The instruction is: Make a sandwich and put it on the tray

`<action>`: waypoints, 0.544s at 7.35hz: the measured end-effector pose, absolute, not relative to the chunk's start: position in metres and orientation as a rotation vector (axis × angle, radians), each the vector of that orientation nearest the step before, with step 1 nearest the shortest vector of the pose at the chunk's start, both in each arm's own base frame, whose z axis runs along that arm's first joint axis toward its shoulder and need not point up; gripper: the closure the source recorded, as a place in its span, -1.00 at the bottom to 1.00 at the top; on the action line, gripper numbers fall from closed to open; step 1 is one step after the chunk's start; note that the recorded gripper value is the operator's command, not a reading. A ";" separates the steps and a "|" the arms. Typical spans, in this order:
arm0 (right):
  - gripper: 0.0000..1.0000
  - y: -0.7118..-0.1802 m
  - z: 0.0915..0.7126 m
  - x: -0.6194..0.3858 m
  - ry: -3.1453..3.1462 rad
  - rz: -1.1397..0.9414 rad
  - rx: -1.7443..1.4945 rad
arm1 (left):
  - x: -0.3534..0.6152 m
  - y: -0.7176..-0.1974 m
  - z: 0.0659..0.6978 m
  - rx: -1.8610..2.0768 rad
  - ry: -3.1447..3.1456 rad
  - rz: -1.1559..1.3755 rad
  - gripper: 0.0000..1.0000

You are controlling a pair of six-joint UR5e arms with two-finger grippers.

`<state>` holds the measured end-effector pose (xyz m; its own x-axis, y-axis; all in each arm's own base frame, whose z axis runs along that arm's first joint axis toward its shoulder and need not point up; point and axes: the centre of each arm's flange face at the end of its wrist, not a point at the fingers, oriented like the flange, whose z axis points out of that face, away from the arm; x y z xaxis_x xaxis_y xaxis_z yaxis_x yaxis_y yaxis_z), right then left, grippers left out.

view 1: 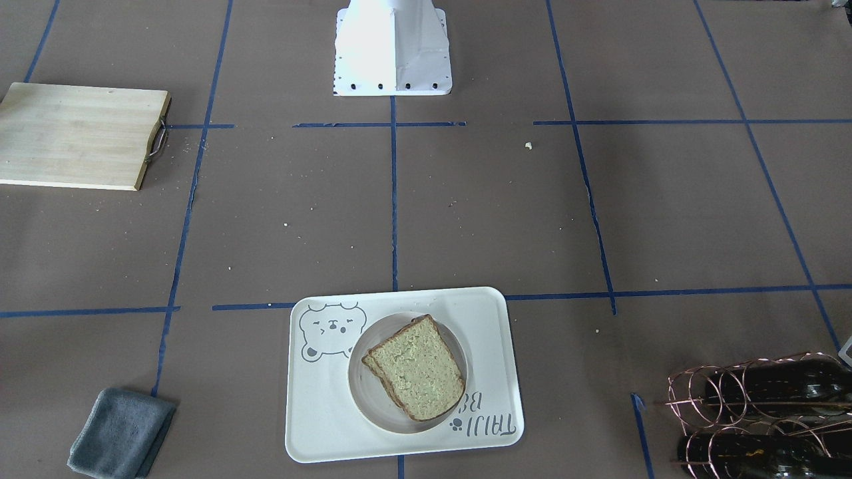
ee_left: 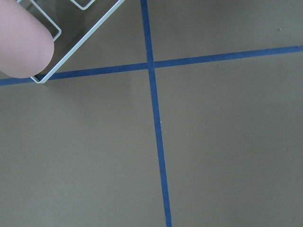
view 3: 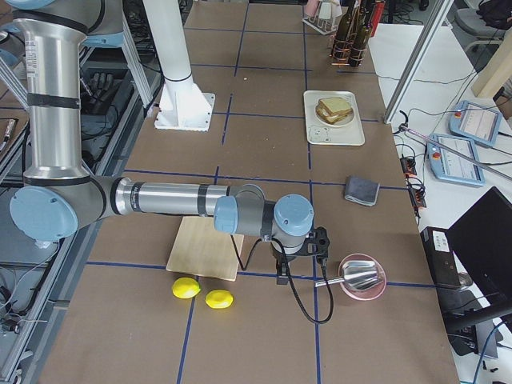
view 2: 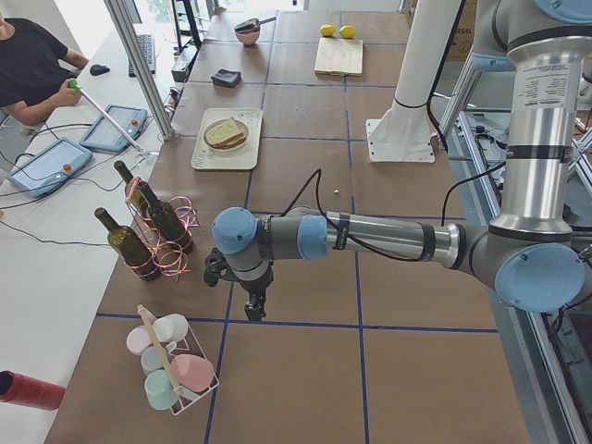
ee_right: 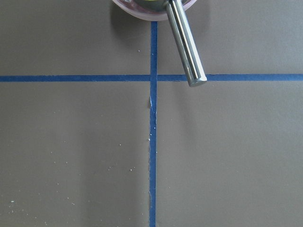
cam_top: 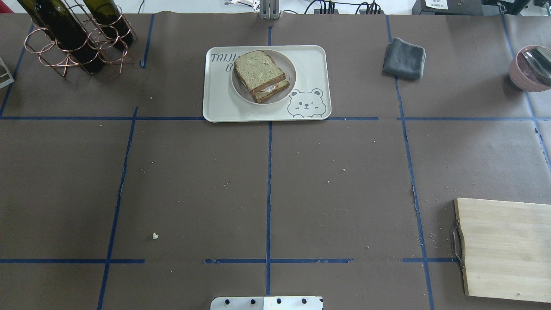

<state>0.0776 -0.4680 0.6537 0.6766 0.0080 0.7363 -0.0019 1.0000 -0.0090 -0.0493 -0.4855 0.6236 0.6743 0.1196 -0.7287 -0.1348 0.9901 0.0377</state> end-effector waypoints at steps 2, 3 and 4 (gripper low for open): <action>-1.00 -0.468 0.653 0.078 -0.828 0.006 -0.006 | -0.049 -0.486 0.623 -0.019 0.818 0.143 -1.00; -1.00 -0.468 0.653 0.078 -0.828 0.006 -0.006 | -0.049 -0.486 0.623 -0.018 0.818 0.143 -1.00; -1.00 -0.469 0.653 0.078 -0.828 0.006 -0.006 | -0.049 -0.486 0.622 -0.017 0.819 0.143 -1.00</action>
<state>0.0779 -0.4688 0.6529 0.6766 0.0072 0.7363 -0.0027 1.0000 -0.0073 -0.0492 -0.4862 0.6222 0.6741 0.1205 -0.7287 -0.1338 0.9902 0.0399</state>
